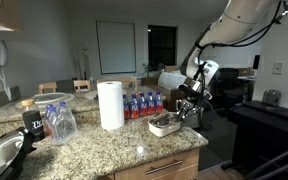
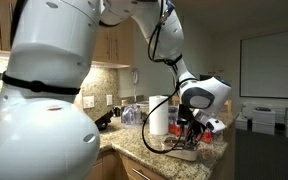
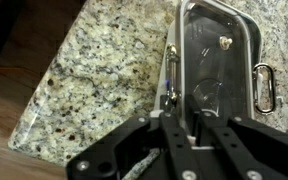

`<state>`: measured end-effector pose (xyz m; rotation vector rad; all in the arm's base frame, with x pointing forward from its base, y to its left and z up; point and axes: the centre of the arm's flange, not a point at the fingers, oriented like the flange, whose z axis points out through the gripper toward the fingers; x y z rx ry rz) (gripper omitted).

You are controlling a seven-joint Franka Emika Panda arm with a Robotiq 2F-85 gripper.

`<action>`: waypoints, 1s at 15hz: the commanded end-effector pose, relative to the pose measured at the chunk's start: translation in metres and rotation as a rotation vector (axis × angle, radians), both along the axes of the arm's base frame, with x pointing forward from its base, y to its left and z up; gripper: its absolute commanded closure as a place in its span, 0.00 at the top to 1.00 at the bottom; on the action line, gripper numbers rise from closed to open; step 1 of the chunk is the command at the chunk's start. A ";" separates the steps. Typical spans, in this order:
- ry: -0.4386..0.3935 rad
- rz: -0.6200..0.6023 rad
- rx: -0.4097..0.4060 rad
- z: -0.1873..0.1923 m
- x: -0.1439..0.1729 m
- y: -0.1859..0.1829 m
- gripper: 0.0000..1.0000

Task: Move the bowl and then pick up the lid and put it on the bowl

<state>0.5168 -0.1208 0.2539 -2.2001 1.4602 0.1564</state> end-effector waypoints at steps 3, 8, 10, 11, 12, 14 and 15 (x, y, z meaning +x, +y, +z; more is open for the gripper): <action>0.040 0.004 0.023 -0.009 -0.009 -0.011 0.49; 0.041 -0.009 0.032 -0.011 -0.007 -0.013 0.80; 0.030 -0.007 0.038 -0.007 -0.007 -0.011 0.93; 0.023 -0.006 0.041 -0.004 -0.006 -0.011 0.98; 0.012 -0.003 0.043 0.000 -0.005 -0.010 1.00; -0.005 0.001 0.043 0.008 -0.004 -0.009 1.00; -0.012 0.004 0.041 0.011 -0.004 -0.008 1.00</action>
